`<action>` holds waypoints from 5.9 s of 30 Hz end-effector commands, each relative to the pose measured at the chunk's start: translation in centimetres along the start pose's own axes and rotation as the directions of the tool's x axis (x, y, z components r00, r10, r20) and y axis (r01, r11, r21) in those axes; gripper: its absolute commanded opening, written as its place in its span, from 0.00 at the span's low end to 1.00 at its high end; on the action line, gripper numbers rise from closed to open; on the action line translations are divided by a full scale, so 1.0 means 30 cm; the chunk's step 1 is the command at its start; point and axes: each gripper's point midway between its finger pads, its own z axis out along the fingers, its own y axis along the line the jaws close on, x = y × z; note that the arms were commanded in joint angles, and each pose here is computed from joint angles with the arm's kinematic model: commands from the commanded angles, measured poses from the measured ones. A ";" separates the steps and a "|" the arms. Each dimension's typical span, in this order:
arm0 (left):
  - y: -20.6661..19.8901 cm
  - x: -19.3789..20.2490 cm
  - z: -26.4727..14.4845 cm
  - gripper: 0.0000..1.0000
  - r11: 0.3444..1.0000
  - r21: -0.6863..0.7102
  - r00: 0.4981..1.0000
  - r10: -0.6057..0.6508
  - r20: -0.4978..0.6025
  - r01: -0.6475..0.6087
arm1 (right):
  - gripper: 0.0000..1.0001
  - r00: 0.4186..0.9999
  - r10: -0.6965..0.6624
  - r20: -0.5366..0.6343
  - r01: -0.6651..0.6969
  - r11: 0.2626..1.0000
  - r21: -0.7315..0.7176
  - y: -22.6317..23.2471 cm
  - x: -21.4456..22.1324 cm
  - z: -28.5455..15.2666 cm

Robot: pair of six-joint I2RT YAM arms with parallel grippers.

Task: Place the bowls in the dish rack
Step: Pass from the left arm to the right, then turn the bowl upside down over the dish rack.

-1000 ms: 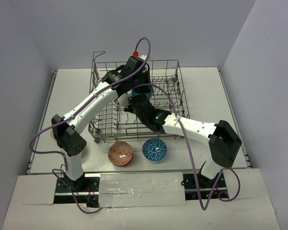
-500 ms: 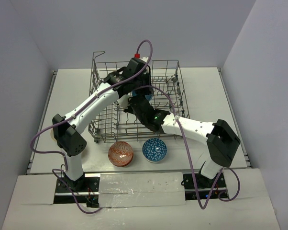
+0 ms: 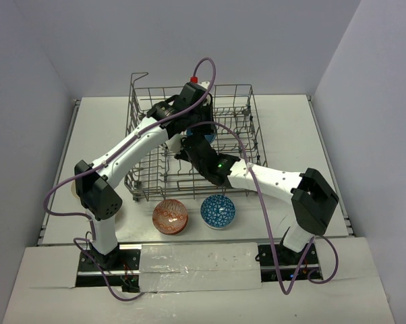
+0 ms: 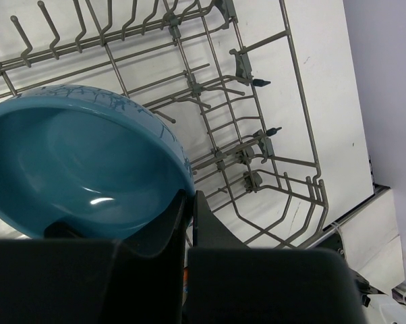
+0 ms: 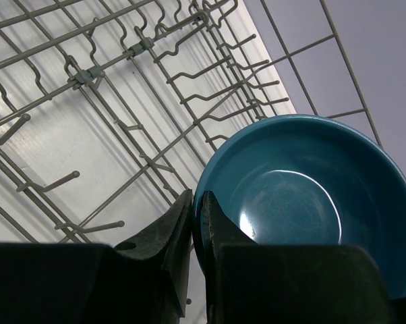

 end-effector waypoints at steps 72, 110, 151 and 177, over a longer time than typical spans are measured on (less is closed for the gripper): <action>0.053 -0.293 -0.260 0.52 0.993 -0.038 0.914 -0.091 0.395 0.116 | 0.00 0.981 0.182 0.075 -0.176 0.982 -0.075 -0.056 -0.085 -0.029; 0.636 -0.155 -0.824 0.53 0.857 -0.306 0.592 0.001 0.806 0.415 | 0.00 0.806 0.577 0.129 -0.508 0.788 -0.347 -0.149 -0.246 -0.015; 0.708 -0.026 -0.761 0.53 0.845 -0.396 0.670 0.062 0.740 0.359 | 0.00 -0.013 0.997 0.073 -0.764 0.037 -0.644 -0.187 -0.664 0.204; 0.713 -0.020 -0.739 0.54 0.844 -0.401 0.680 0.060 0.731 0.356 | 0.00 -0.314 0.949 0.037 -0.741 -0.220 -0.635 -0.090 -0.633 0.332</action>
